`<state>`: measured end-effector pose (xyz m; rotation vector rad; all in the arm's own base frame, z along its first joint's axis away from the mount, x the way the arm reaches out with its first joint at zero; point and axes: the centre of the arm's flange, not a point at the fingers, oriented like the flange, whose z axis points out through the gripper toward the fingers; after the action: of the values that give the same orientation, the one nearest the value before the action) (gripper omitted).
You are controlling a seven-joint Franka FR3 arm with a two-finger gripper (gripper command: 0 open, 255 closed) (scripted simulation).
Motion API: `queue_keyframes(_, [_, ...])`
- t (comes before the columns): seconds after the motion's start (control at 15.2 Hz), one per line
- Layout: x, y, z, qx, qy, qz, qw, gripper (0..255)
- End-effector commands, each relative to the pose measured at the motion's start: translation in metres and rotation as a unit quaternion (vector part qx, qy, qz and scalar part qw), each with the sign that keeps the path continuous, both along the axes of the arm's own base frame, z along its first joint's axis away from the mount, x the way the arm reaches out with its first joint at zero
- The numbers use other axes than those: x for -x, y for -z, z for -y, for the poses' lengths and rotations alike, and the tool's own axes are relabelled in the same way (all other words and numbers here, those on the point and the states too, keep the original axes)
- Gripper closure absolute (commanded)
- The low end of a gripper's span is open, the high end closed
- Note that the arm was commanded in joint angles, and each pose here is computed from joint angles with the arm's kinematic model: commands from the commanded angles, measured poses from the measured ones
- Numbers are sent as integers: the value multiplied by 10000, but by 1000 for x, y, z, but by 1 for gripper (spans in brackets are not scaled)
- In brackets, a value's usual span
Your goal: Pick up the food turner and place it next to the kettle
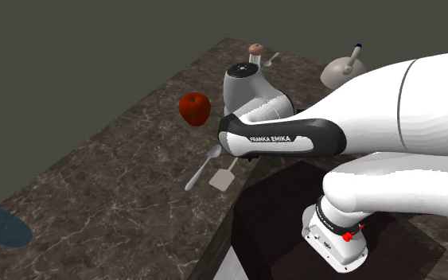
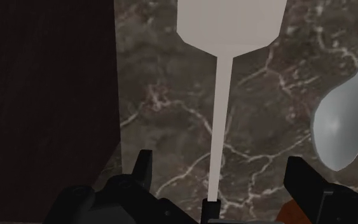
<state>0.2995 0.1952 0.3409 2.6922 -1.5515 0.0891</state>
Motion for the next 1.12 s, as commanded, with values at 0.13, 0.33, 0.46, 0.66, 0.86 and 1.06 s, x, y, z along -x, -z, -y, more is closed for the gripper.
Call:
queue_keyframes(0.13, [0,2,0,-1,0,2,10000,0])
queue_keyframes(0.33, [0,2,0,-1,0,2,10000,0])
queue_keyframes(0.46, [0,2,0,-1,0,2,10000,255])
queue_keyframes(0.66, [0,2,0,-1,0,2,10000,255])
queue_keyframes(0.86, [0,2,0,-1,0,2,10000,255])
queue_keyframes(1.06, [0,-3,0,-1,0,2,10000,255])
